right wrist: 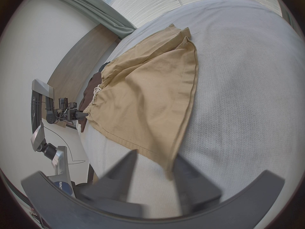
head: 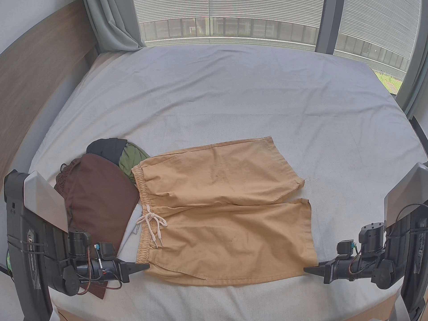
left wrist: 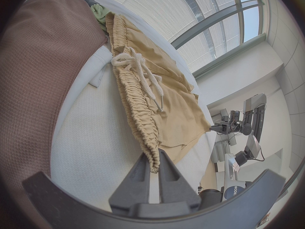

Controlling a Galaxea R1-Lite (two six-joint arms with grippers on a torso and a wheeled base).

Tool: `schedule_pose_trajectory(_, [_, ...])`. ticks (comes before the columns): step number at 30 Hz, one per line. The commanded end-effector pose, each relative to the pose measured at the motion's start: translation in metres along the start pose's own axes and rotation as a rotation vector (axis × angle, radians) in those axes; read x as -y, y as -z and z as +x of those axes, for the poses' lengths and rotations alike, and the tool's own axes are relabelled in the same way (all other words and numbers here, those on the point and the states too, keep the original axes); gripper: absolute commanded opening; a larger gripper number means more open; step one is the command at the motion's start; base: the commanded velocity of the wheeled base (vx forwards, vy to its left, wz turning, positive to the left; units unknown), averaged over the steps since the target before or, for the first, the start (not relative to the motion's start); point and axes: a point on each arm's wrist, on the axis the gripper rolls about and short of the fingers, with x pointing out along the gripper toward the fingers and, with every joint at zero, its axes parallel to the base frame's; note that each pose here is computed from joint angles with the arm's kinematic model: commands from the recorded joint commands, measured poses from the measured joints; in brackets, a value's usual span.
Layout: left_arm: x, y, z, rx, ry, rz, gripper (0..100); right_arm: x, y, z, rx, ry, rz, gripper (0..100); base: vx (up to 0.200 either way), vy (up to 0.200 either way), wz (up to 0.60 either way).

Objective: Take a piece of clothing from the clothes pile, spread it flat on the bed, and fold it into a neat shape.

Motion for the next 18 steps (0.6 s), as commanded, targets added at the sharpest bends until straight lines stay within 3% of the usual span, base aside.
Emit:
schedule_pose_trajectory(1, [0.000, 0.000, 0.000, 0.000, 0.001, 0.000, 0, 0.000, 0.004, -0.001, -0.021, 0.003, 0.013, 0, 0.000, 0.000, 0.00])
schedule_pose_trajectory(7, [0.001, 0.000, -0.001, 0.000, 0.002, -0.005, 0, 0.003, 0.009, 0.001, -0.042, 0.014, 0.031, 0, 0.000, 0.000, 0.00])
schedule_pose_trajectory(18, [0.004, 0.008, -0.016, -0.019, 0.047, -0.060, 0, 0.010, 0.010, -0.003, -0.040, 0.041, -0.058, 0, 0.000, 0.000, 0.00])
